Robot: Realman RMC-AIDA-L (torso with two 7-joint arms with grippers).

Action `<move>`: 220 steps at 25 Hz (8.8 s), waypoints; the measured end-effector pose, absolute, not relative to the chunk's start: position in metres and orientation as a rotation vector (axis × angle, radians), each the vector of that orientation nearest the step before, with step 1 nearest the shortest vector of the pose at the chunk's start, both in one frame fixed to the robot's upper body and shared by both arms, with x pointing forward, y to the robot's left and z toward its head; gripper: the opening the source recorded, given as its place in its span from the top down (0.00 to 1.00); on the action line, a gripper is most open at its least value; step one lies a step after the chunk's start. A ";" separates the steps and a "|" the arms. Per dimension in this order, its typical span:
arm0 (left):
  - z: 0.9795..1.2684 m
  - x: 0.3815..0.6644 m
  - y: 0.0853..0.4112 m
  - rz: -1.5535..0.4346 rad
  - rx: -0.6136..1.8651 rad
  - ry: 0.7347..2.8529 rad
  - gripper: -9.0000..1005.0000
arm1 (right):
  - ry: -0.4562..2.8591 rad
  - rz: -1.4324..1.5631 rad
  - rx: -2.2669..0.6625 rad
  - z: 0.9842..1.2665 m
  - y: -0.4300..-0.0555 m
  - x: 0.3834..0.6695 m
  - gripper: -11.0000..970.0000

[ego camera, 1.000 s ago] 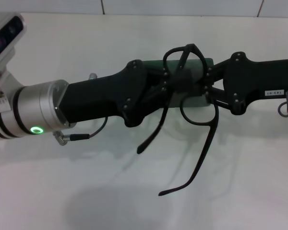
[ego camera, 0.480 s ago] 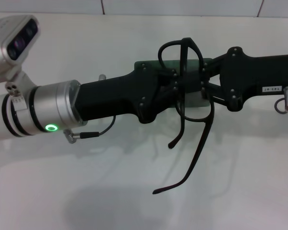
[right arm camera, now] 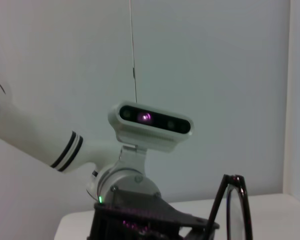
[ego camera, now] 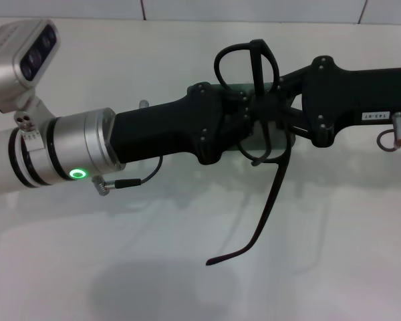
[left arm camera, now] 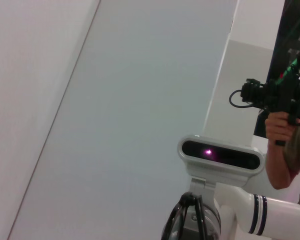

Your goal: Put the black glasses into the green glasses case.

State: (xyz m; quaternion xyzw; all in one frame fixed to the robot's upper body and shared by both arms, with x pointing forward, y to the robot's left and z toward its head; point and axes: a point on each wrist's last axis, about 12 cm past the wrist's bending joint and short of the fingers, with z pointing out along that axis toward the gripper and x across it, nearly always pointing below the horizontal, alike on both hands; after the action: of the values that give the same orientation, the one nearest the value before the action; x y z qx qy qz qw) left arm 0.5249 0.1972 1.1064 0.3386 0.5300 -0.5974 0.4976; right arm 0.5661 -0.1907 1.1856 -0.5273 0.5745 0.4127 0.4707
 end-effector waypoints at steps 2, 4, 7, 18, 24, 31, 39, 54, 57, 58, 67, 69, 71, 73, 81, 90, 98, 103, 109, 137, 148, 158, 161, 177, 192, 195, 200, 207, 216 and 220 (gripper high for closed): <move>1.106 0.525 0.197 -1.444 0.819 1.283 0.98 | 1.403 1.017 -1.292 1.186 -0.190 0.567 0.88; 1.107 0.526 0.197 -1.443 0.817 1.282 0.98 | 1.400 1.018 -1.294 1.186 -0.190 0.567 0.88; 1.107 0.526 0.197 -1.441 0.813 1.279 0.98 | 1.399 1.020 -1.295 1.187 -0.189 0.567 0.88; 1.109 0.525 0.198 -1.453 0.813 1.260 0.98 | 1.410 1.013 -1.275 1.184 -0.195 0.567 0.88; 1.112 0.517 0.206 -1.483 0.798 1.197 0.98 | 1.413 1.013 -1.192 1.182 -0.214 0.569 0.88; 1.111 0.509 0.215 -1.470 0.818 1.168 0.98 | 1.227 1.097 -1.004 1.207 -0.253 0.558 0.88; 1.108 0.502 0.191 -1.531 1.034 1.121 0.98 | 1.018 1.143 -0.821 1.216 -0.254 0.570 0.88; 1.108 0.504 0.191 -1.392 0.811 0.984 0.98 | 1.216 1.148 -0.954 1.168 -0.179 0.594 0.88; 1.108 0.506 0.193 -1.379 0.779 0.998 0.98 | 1.223 1.149 -0.978 1.167 -0.176 0.593 0.88; 1.107 0.506 0.194 -1.374 0.762 1.007 0.98 | 1.224 1.150 -0.984 1.167 -0.175 0.593 0.88; 1.103 0.514 0.197 -1.348 0.662 1.082 0.98 | 1.234 1.145 -1.025 1.166 -0.171 0.594 0.88; 1.102 0.515 0.197 -1.349 0.658 1.093 0.98 | 1.237 1.143 -1.037 1.166 -0.170 0.594 0.88; 1.102 0.516 0.197 -1.350 0.648 1.110 0.98 | 1.238 1.144 -1.050 1.166 -0.168 0.594 0.88; 1.101 0.518 0.197 -1.352 0.640 1.125 0.98 | 1.240 1.143 -1.059 1.166 -0.167 0.594 0.88; 1.101 0.520 0.196 -1.362 0.628 1.148 0.98 | 1.247 1.141 -1.084 1.164 -0.165 0.593 0.88; 1.100 0.519 0.197 -1.378 0.617 1.159 0.98 | 1.251 1.142 -1.089 1.163 -0.165 0.593 0.88; 1.101 0.516 0.198 -1.403 0.628 1.141 0.98 | 1.256 1.141 -1.085 1.162 -0.167 0.592 0.87; 1.105 0.514 0.197 -1.426 0.649 1.114 0.98 | 1.262 1.138 -1.101 1.161 -0.166 0.592 0.87; 1.106 0.516 0.195 -1.426 0.655 1.116 0.98 | 1.258 1.144 -1.131 1.161 -0.162 0.590 0.87; 1.104 0.490 0.250 -1.411 0.774 1.138 0.98 | 1.559 0.909 -1.413 1.197 -0.146 0.612 0.87; 1.090 0.463 0.276 -1.377 0.871 1.213 0.98 | 1.881 0.210 -1.978 1.223 -0.062 0.632 0.87; 1.084 0.458 0.273 -1.388 0.938 1.233 0.98 | 1.763 0.040 -2.112 1.211 -0.038 0.631 0.87; 1.084 0.459 0.271 -1.399 0.946 1.232 0.98 | 1.737 0.000 -2.141 1.207 -0.036 0.630 0.87; 1.071 0.440 0.265 -1.401 0.928 1.239 0.98 | 1.625 -0.154 -2.196 1.184 -0.028 0.628 0.87; 1.066 0.437 0.256 -1.435 0.981 1.257 0.98 | 1.581 -0.243 -2.211 1.171 -0.026 0.628 0.86; 1.065 0.436 0.256 -1.435 0.982 1.256 0.98 | 1.571 -0.251 -2.218 1.171 -0.025 0.628 0.86; 1.064 0.434 0.256 -1.431 0.980 1.254 0.98 | 1.555 -0.264 -2.224 1.170 -0.024 0.628 0.86; 1.064 0.434 0.256 -1.429 0.980 1.253 0.98 | 1.550 -0.277 -2.223 1.168 -0.025 0.629 0.86; 1.064 0.435 0.256 -1.424 0.977 1.254 0.98 | 1.527 -0.297 -2.236 1.165 -0.023 0.627 0.86; 1.064 0.435 0.256 -1.421 0.975 1.254 0.98 | 1.515 -0.304 -2.237 1.165 -0.022 0.626 0.86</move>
State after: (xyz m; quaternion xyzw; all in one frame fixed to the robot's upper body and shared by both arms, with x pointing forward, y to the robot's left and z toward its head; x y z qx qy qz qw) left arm 0.4352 0.2563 1.0643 0.4002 0.5148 -0.5836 0.4839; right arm 0.6265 -0.0223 1.1647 -0.8045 0.5449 -0.1094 0.2098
